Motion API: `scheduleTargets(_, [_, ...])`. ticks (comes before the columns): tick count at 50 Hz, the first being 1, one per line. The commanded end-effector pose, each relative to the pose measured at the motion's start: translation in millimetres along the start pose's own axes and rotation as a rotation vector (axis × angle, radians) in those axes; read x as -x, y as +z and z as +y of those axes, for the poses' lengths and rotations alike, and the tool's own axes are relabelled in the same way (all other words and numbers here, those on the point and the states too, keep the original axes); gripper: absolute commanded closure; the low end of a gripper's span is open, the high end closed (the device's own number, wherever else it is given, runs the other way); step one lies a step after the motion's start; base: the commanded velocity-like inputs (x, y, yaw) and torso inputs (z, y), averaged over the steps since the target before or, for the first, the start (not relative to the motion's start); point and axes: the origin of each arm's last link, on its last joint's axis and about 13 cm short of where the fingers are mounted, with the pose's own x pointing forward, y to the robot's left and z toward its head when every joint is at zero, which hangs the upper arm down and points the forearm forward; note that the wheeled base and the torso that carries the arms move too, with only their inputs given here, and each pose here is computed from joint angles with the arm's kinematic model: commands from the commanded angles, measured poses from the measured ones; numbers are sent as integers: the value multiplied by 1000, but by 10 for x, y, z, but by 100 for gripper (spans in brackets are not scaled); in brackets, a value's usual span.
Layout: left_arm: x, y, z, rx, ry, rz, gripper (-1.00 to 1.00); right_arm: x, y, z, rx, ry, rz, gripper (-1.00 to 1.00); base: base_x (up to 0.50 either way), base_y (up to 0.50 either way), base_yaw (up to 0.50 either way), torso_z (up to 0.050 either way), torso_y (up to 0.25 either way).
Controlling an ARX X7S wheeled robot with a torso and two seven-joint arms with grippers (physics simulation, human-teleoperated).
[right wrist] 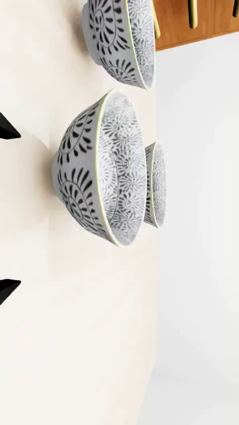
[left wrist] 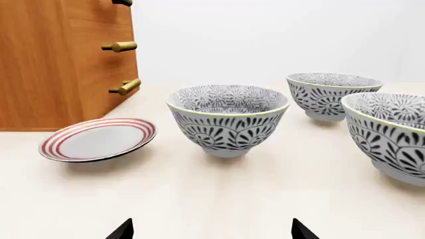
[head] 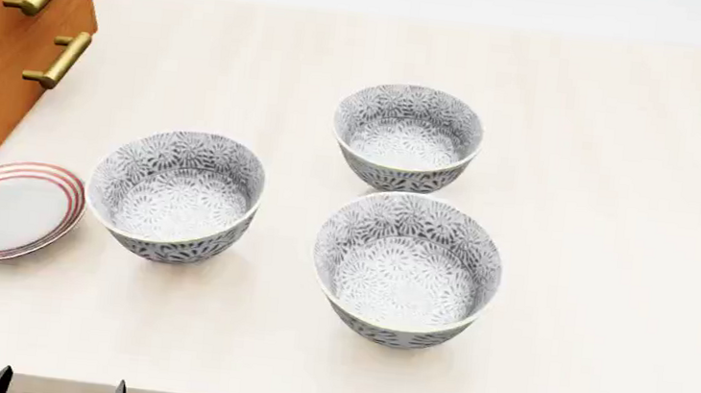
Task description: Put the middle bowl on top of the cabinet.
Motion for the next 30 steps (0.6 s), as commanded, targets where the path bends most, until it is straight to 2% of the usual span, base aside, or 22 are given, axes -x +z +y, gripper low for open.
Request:
scheduleTargets(1, [0, 0, 3, -10, 0, 0, -100, 0, 0, 3, 0, 0, 0, -100, 0, 0, 0, 0, 0])
scheduleTargets(3, [-48, 21, 22, 22, -6, 12, -100, -17, 33, 12, -2, -6, -3, -100, 0, 0, 0, 0, 0])
scheduleTargets(14, [-78, 61, 4, -53, -9, -6, -100, -64, 220, -18, -26, -30, -38, -100, 0, 0, 0, 0, 0])
scheduleTargets(18, [-143, 107, 5, -33, 4, -4, -100, -38, 419, -110, -22, -69, -92, -100, 0, 0, 0, 0, 0])
scheduleTargets(24, [-172, 178, -3, -59, 10, -23, -100, 264, 934, -374, 17, -234, -264, -100, 0, 0, 0, 0, 0])
scheduleTargets(27, [-182, 180, -5, -67, 11, -34, -100, 461, 1107, -526, 29, -352, -318, -100, 0, 0, 0, 0, 0])
scheduleTargets(30, [-195, 218, -3, -65, 11, -42, -100, 586, 1175, -660, 29, -417, -332, -100, 0, 0, 0, 0, 0])
